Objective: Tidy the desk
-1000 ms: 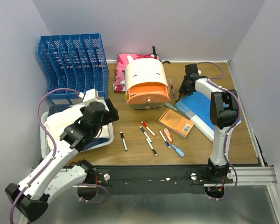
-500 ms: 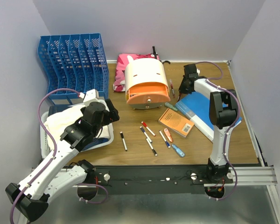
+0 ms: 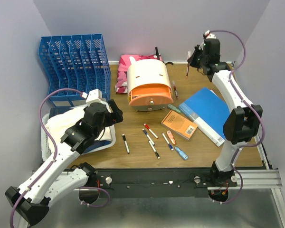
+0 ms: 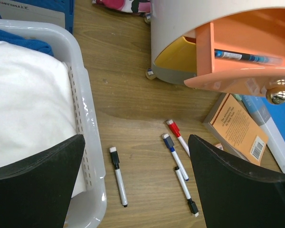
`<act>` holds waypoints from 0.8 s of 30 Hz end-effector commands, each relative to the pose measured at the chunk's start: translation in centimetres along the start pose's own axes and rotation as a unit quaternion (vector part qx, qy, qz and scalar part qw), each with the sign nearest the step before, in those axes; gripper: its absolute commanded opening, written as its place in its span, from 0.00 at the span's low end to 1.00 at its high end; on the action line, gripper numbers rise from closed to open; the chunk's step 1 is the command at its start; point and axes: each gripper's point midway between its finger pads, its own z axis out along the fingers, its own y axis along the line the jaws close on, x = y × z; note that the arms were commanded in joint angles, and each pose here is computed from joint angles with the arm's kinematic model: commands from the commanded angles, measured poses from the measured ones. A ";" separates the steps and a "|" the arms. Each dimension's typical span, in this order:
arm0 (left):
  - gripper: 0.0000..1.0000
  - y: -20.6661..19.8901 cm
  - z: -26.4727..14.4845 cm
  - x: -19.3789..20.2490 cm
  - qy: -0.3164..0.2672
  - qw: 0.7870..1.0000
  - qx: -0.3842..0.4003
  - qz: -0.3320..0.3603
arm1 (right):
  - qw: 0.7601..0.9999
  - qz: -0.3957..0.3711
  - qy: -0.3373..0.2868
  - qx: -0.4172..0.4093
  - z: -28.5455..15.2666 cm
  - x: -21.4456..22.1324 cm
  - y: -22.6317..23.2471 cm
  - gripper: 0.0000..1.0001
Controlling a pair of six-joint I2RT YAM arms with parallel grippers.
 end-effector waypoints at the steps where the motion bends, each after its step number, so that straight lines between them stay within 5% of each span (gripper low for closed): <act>1: 0.99 -1.8 -0.5 -2.1 -0.022 0.999 0.034 0.001 | 0.969 -0.156 -0.037 -0.188 -5.8 -5.0 6.7 0.01; 6: 0.99 -2.4 -0.5 -2.3 -0.023 0.999 0.046 0.004 | 0.834 -0.291 -0.043 -0.467 -14.0 -3.6 14.5 0.01; 9: 0.99 -2.8 -0.7 -2.4 -0.023 0.998 0.058 0.001 | 0.757 -0.335 -0.049 -0.559 -17.4 -1.9 17.4 0.01; 12: 0.99 -3.2 -0.9 -2.5 -0.021 0.997 0.068 -0.001 | 0.704 -0.381 -0.054 -0.597 -19.0 0.0 19.5 0.01; 18: 0.99 -3.8 -1.1 -2.6 -0.022 0.996 0.083 -0.007 | 0.630 -0.454 -0.042 -0.628 -21.2 5.4 23.1 0.01; 24: 0.99 -4.0 -1.2 -2.3 -0.016 0.996 0.091 -0.009 | 0.617 -0.463 -0.027 -0.635 -20.7 7.4 24.3 0.02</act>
